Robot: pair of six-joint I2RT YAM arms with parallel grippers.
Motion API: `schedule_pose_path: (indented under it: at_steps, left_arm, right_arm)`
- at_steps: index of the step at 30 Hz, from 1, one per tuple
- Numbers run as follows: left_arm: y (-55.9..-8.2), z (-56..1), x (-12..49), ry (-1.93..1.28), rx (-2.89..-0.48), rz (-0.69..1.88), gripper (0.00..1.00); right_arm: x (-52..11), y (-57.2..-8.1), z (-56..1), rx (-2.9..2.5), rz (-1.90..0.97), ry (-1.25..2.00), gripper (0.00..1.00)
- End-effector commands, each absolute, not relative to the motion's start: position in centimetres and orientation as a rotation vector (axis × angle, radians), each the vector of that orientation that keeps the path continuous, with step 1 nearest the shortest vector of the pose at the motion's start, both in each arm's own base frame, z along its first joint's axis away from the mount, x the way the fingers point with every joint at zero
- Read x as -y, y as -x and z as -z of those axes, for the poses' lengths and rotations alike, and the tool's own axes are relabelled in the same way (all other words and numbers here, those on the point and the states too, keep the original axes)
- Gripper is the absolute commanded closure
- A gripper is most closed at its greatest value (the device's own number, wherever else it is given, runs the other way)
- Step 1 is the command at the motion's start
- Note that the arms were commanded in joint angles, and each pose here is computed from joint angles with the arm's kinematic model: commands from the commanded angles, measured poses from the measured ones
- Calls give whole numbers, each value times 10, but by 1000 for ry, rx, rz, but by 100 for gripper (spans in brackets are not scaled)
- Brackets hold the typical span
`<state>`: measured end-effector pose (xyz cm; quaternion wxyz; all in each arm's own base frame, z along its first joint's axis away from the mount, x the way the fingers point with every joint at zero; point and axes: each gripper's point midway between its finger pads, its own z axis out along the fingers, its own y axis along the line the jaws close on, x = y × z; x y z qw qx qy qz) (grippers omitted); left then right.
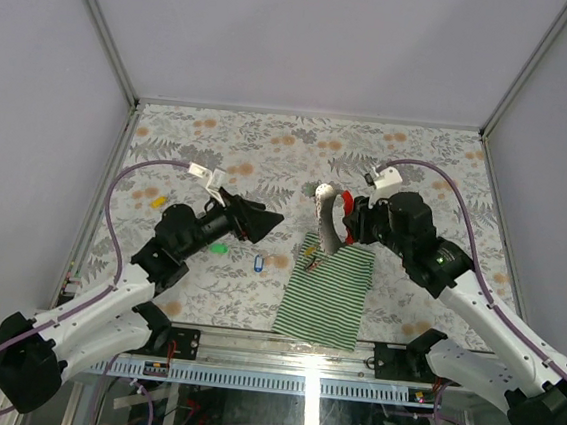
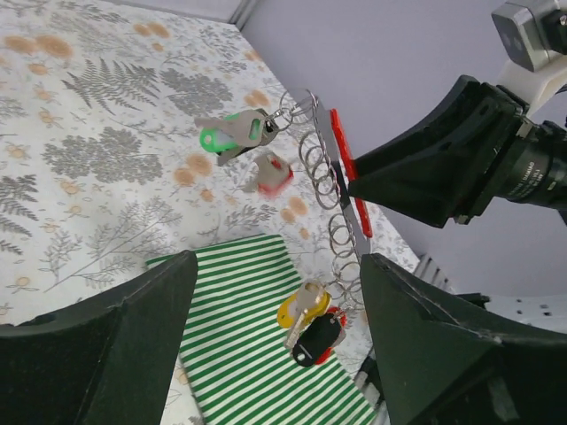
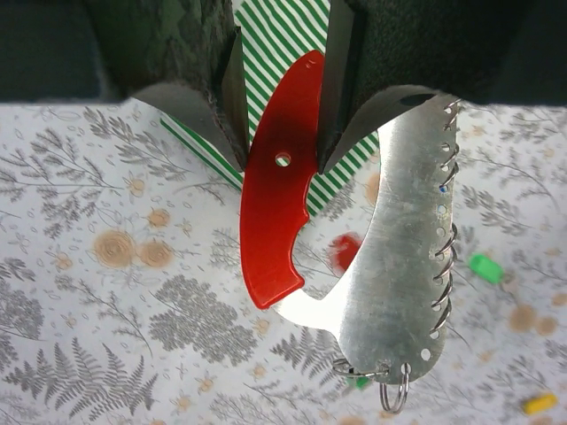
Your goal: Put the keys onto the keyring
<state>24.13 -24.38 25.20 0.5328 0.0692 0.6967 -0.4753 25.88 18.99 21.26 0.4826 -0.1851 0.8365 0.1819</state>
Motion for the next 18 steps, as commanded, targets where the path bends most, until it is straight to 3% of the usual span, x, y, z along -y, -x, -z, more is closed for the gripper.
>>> schedule_pose_path:
  at_steps: [1, 18]
  left_arm:
    - [-235, -295, 247, -108, -1461, 1280, 25]
    - [-253, -287, 297, 46, -1504, 1255, 23]
  right_arm:
    - [-209, -265, -259, -1888, -595, 361, 98]
    - [-216, -272, -281, -1848, -675, 241, 98]
